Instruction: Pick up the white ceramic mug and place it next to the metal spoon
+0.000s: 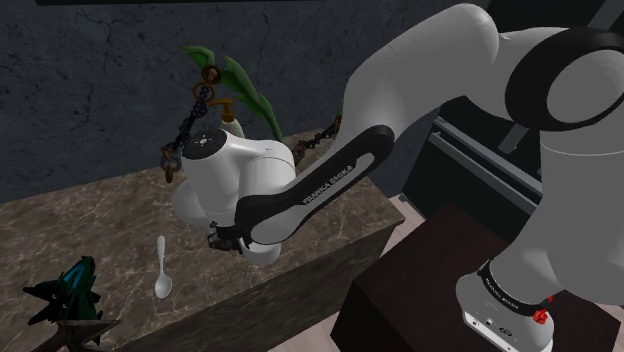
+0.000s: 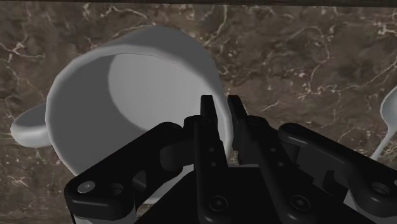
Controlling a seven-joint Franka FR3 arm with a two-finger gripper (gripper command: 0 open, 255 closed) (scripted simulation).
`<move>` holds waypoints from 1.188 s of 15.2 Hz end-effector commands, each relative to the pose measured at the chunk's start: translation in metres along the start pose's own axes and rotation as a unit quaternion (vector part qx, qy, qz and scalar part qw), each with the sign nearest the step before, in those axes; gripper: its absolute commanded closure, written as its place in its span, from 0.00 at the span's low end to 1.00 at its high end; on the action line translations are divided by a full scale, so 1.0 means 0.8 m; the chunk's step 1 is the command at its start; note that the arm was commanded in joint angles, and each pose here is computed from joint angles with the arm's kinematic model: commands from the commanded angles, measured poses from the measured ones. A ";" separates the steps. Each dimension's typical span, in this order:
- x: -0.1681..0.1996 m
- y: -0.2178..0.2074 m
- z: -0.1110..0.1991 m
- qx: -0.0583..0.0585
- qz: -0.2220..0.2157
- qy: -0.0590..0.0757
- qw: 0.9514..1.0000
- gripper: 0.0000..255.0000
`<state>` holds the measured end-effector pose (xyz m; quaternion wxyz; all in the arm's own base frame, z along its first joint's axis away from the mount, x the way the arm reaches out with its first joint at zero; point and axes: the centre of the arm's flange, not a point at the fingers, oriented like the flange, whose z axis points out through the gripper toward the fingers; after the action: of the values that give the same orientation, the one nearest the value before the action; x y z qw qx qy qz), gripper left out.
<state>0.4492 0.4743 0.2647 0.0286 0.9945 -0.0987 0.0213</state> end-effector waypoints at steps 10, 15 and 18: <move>-0.004 -0.003 0.064 0.000 0.000 0.000 1.000 1.00; -0.004 -0.003 0.064 0.000 0.000 0.000 1.000 1.00; -0.004 -0.003 0.064 0.000 0.000 0.000 1.000 0.00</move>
<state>0.4488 0.4742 0.2132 0.0284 0.9945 -0.0987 0.0214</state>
